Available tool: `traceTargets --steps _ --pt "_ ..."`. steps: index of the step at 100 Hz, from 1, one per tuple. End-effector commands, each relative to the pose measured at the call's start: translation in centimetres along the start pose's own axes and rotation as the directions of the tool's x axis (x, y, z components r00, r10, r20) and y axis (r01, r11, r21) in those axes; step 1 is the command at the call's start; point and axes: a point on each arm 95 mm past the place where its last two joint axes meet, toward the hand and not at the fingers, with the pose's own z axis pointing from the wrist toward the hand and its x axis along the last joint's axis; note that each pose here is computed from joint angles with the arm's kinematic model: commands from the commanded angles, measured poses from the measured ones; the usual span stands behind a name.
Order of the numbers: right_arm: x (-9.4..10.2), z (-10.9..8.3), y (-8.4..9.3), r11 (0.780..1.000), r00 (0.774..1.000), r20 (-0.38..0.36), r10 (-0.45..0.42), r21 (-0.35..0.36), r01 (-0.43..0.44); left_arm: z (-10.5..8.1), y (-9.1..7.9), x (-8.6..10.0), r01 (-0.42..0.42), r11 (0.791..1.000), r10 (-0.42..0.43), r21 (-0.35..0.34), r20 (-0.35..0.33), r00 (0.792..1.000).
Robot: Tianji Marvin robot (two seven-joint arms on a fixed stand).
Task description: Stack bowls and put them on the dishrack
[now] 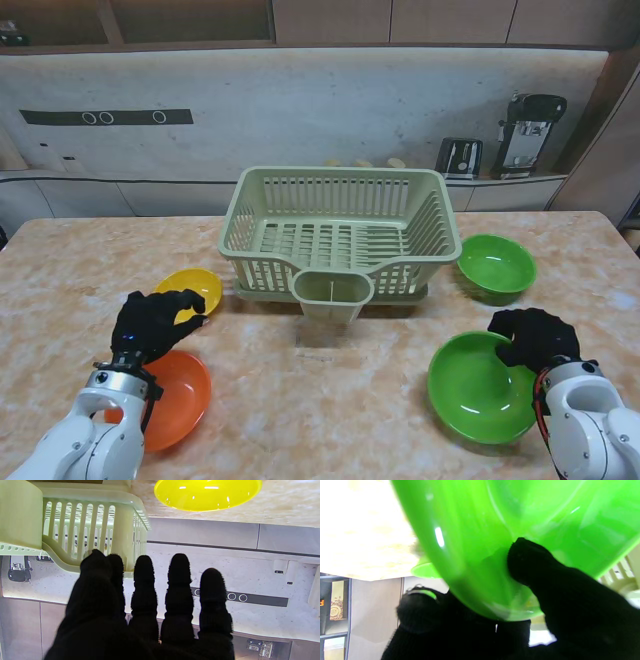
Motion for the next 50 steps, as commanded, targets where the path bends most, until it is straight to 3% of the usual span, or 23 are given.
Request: traceTargets --steps 1,23,50 --pt "0.8 -0.6 0.0 1.000 1.000 -0.029 0.010 0.004 -0.010 -0.2 0.0 0.2 0.003 1.000 -0.003 -0.011 0.001 1.000" --pt "2.5 -1.4 0.9 0.997 0.993 -0.087 0.075 -0.013 -0.076 -0.2 0.0 0.2 0.004 1.000 -0.004 -0.012 0.001 1.000" --pt "5.4 -1.3 0.5 0.987 0.972 -0.179 0.155 -0.009 -0.159 -0.2 0.0 0.2 0.004 1.000 -0.004 -0.011 0.002 1.000"
